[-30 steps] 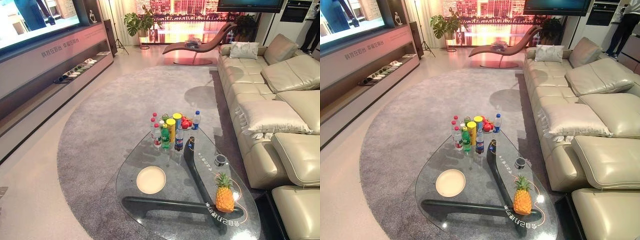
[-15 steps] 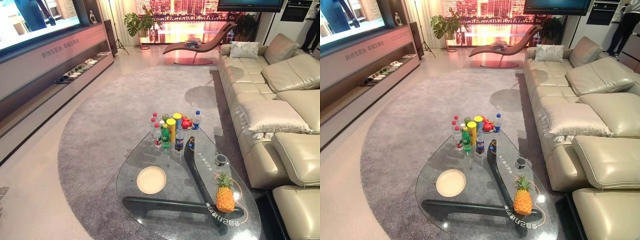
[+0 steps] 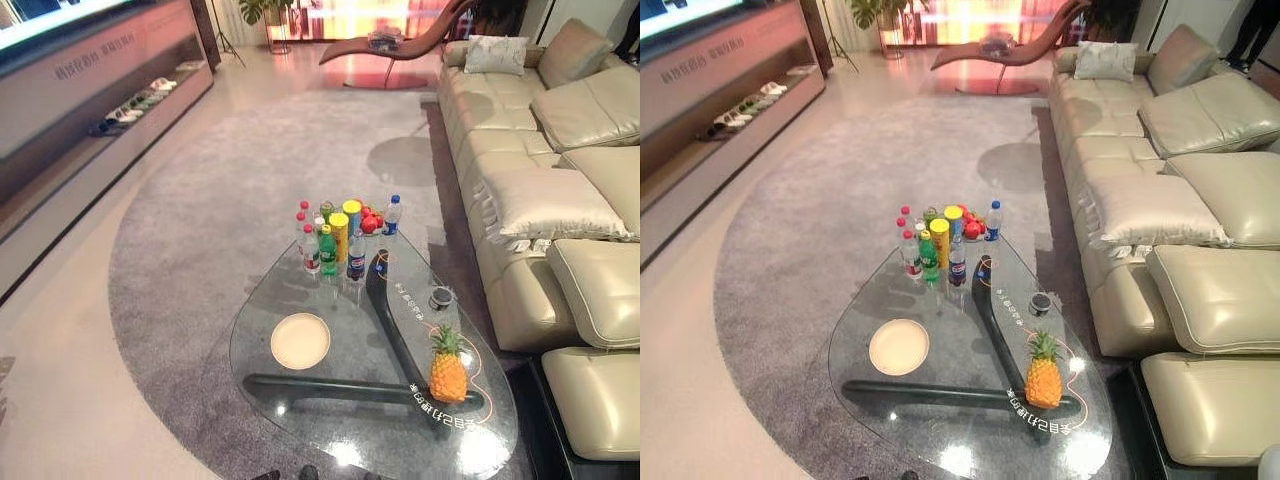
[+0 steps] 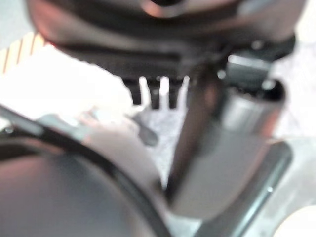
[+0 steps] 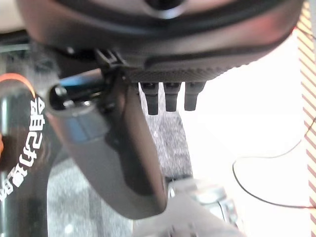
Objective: Pick up the fruit to the plate
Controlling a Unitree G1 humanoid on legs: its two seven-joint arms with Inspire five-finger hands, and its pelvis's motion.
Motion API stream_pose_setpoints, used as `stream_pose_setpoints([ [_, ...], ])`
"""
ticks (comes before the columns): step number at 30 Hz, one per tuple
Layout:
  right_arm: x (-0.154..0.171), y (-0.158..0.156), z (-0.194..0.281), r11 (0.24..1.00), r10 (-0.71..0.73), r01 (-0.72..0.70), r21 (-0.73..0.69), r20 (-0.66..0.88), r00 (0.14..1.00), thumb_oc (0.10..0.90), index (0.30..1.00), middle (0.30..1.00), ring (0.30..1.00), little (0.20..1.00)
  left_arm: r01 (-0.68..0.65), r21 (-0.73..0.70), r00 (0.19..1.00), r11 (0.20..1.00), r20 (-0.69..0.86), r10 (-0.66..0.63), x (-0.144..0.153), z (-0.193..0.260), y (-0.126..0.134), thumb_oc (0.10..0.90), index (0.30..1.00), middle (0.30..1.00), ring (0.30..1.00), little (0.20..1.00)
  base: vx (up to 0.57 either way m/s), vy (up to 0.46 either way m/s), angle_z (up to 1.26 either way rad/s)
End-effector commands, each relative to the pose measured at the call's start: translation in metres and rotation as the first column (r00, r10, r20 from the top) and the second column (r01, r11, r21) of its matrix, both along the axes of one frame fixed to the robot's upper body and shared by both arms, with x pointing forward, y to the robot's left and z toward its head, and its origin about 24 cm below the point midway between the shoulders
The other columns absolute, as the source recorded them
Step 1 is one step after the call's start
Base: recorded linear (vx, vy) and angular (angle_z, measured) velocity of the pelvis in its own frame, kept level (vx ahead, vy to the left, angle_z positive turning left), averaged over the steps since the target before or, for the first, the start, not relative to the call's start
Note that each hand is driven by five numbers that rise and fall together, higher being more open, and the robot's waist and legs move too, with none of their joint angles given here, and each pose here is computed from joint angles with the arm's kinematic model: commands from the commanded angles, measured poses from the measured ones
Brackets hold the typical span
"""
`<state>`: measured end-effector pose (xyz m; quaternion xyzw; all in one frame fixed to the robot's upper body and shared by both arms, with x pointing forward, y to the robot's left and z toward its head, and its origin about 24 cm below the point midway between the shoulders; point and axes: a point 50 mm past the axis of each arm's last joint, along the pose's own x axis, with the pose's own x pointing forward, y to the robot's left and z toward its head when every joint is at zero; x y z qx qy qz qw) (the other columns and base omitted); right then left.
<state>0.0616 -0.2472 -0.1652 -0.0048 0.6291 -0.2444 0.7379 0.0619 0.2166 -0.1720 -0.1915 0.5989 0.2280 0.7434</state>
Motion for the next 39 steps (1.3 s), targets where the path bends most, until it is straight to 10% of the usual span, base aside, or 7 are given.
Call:
stream_pose_setpoints([
  [1,0.04,-0.014,0.013,0.989,-0.092,0.111,-0.098,0.188,0.978,0.8,0.9,0.9,0.9,0.9,0.01,0.036,1.0,0.999,0.016,-0.01,0.017,0.004,0.007,0.8,0.9,0.9,0.9,0.9,-0.09,-0.09,0.0],
  [17,0.175,-0.02,0.123,0.942,0.017,0.258,-0.216,0.797,0.603,0.8,0.9,0.9,0.9,0.9,-0.013,0.08,0.982,0.997,0.191,-0.002,0.053,0.019,0.03,0.8,0.9,0.9,0.9,0.9,-0.09,-0.05,0.06],
  [39,0.265,-0.024,0.284,0.817,0.287,0.451,-0.359,0.932,0.222,0.8,0.9,0.9,0.9,0.9,0.001,-0.031,0.903,1.0,0.429,0.012,0.119,0.04,0.002,0.8,0.9,0.9,0.9,0.9,-0.06,0.039,0.0],
])
